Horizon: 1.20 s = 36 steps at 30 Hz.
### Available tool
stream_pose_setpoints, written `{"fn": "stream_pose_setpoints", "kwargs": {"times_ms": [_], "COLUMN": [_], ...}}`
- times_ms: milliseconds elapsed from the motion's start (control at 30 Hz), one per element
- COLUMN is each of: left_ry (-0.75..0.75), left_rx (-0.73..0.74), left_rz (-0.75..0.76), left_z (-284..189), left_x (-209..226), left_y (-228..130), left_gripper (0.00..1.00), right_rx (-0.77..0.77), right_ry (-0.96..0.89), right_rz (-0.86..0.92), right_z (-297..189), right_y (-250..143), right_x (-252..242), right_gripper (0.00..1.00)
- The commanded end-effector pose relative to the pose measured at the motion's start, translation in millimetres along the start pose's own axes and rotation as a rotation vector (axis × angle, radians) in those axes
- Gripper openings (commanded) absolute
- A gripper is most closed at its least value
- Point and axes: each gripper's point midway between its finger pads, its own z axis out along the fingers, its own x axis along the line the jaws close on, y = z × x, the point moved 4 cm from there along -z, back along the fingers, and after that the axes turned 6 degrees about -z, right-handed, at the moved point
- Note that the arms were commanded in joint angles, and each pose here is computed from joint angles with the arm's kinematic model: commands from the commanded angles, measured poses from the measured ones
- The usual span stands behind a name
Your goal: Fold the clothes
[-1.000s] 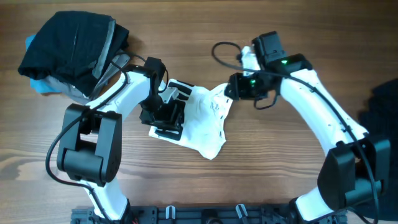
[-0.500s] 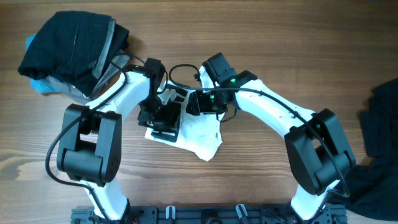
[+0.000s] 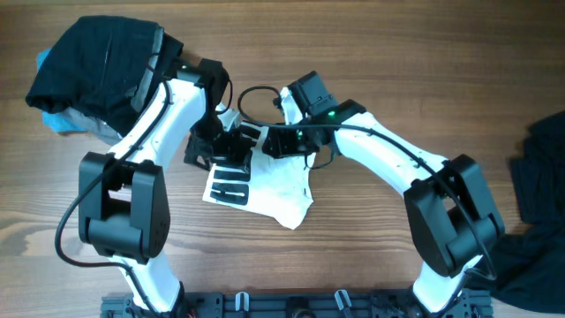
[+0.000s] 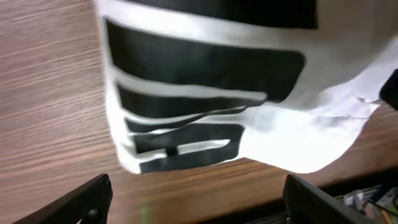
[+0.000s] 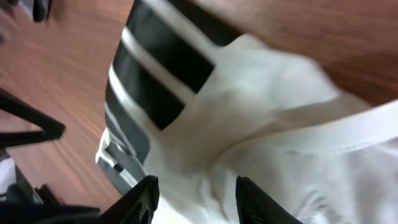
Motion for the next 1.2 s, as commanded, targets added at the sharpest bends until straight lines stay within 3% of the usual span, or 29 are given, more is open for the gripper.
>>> {"fn": "stream_pose_setpoints", "kwargs": {"times_ms": [0,100,167,200,267,367,400,500,667,833,867,900,933,967,1033,1067,1100,1133,1167], "left_ry": [0.127,0.121,0.102,0.088,0.053,0.046,0.046,0.046,0.044,0.043,0.043,0.035,-0.005,-0.064,-0.154,-0.189,-0.201,-0.205,-0.216], "left_rx": [-0.032,-0.052,-0.066,-0.078,-0.096,-0.111,-0.115,-0.119,-0.132,-0.149,-0.149,-0.147,-0.148,-0.150,-0.157,-0.166,-0.184,-0.203,-0.199], "left_rz": [-0.087,-0.181,-0.244,-0.262,-0.281,-0.283,-0.282,-0.281,-0.279,-0.277,-0.277,-0.277,-0.273,-0.267,-0.255,-0.246,-0.237,-0.222,-0.212], "left_z": [-22.8,-31.2,-34.2,-35.3,-36.7,-37.1,-37.2,-37.3,-37.6,-38.1,-38.1,-37.9,-37.9,-38.3,-39.7,-40.1,-39.1,-36.5,-30.7], "left_x": [30.6,52.7,67.9,73.3,77.2,77.9,78.0,78.1,78.1,78.3,78.3,77.2,72.1,64.4,52.7,47.6,45.9,44.8,42.6], "left_y": [2.2,6.1,8.5,10.8,14.7,17.7,18.5,19.3,22.0,25.4,25.4,25.4,26.5,28.3,32.0,34.9,38.9,43.0,43.3], "left_gripper": [0.82,0.79,0.79,0.79,0.79,0.80,0.80,0.80,0.82,0.89,0.90,0.92,0.94,0.94,0.95,0.94,0.94,0.89,0.70], "right_rx": [0.009,0.001,-0.008,-0.020,-0.049,-0.003,0.003,-0.019,-0.088,-0.003,0.014,0.029,0.032,0.022,0.012,0.000,-0.005,-0.007,0.001], "right_ry": [-0.049,-0.049,-0.047,-0.045,-0.122,-0.121,-0.080,-0.013,-0.009,-0.114,-0.145,-0.188,-0.271,-0.341,-0.354,-0.346,-0.333,-0.328,-0.305], "right_rz": [0.020,0.017,0.013,0.008,0.047,0.079,0.081,0.047,-0.028,0.043,0.070,0.096,0.129,0.163,0.159,0.122,0.061,0.026,0.016], "right_z": [7.9,8.0,8.0,8.0,8.2,22.5,26.2,23.9,-35.7,-58.9,-59.6,-60.7,-63.6,-66.6,-68.4,-68.8,-68.6,-68.4,-67.4], "right_y": [-4.0,-2.3,-0.4,2.0,4.9,-10.5,-10.4,-3.1,4.4,-23.4,-28.0,-32.5,-36.2,-37.4,-35.2,-30.9,-27.3,-25.6,-26.5], "right_x": [-2.8,-2.6,-2.1,-1.6,-12.2,-22.3,-18.3,-7.4,10.2,3.8,-0.7,-6.7,-18.1,-27.4,-31.4,-32.0,-31.0,-30.3,-27.4], "right_gripper": [0.34,0.32,0.18,0.18,0.33,0.32,0.18,0.04,0.04,0.04,0.05,0.18,0.47,0.52,0.52,0.47,0.34,0.26,0.08]}}
